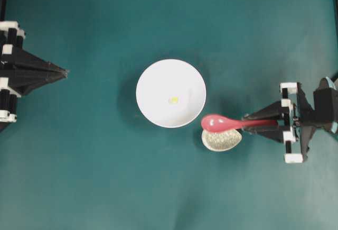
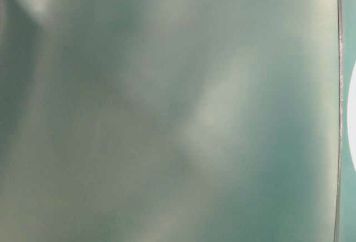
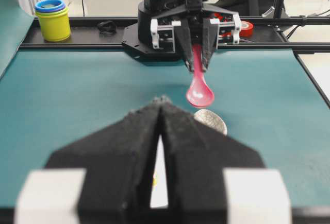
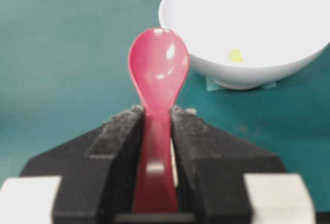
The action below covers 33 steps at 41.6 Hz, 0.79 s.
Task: Scoop the yellow hexagonal prism block from the bowl with a spoon using the right arm.
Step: 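Lift the spoon off the speckled dish and swing it over the bowl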
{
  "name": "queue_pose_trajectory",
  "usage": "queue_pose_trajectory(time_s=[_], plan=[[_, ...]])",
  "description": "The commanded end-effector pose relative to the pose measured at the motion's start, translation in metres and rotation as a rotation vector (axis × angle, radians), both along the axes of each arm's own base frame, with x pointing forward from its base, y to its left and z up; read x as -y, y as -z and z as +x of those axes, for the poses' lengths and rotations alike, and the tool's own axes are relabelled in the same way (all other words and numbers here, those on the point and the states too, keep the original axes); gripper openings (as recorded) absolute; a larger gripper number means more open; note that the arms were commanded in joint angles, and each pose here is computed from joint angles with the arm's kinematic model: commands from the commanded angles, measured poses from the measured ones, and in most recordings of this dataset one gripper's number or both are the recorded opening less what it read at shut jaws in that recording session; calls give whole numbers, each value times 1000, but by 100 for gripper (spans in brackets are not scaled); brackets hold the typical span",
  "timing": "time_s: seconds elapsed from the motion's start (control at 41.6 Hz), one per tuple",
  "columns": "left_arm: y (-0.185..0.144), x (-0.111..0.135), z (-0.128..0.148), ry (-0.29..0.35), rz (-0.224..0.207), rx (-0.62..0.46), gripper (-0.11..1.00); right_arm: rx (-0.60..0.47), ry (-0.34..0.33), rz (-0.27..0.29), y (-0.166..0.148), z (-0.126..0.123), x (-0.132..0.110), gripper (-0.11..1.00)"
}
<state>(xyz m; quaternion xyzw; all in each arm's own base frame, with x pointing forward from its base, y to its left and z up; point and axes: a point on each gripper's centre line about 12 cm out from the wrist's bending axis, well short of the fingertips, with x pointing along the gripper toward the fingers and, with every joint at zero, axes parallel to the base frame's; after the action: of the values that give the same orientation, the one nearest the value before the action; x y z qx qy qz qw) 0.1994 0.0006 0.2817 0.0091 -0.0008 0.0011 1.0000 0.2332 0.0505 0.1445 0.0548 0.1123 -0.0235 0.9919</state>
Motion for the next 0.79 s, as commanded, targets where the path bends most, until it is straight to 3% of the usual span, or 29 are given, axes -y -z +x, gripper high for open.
queue_pose_trajectory(time_s=[0.0, 0.336, 0.768], plan=[[-9, 0, 3, 1, 3, 21, 0, 11, 18, 16, -19, 9, 6, 24], [-8, 0, 3, 1, 8, 20, 0, -153, 20, 20, -67, 40, 41, 24], [-8, 0, 3, 1, 9, 18, 0, -358, -8, 101, -95, 71, 74, 24]])
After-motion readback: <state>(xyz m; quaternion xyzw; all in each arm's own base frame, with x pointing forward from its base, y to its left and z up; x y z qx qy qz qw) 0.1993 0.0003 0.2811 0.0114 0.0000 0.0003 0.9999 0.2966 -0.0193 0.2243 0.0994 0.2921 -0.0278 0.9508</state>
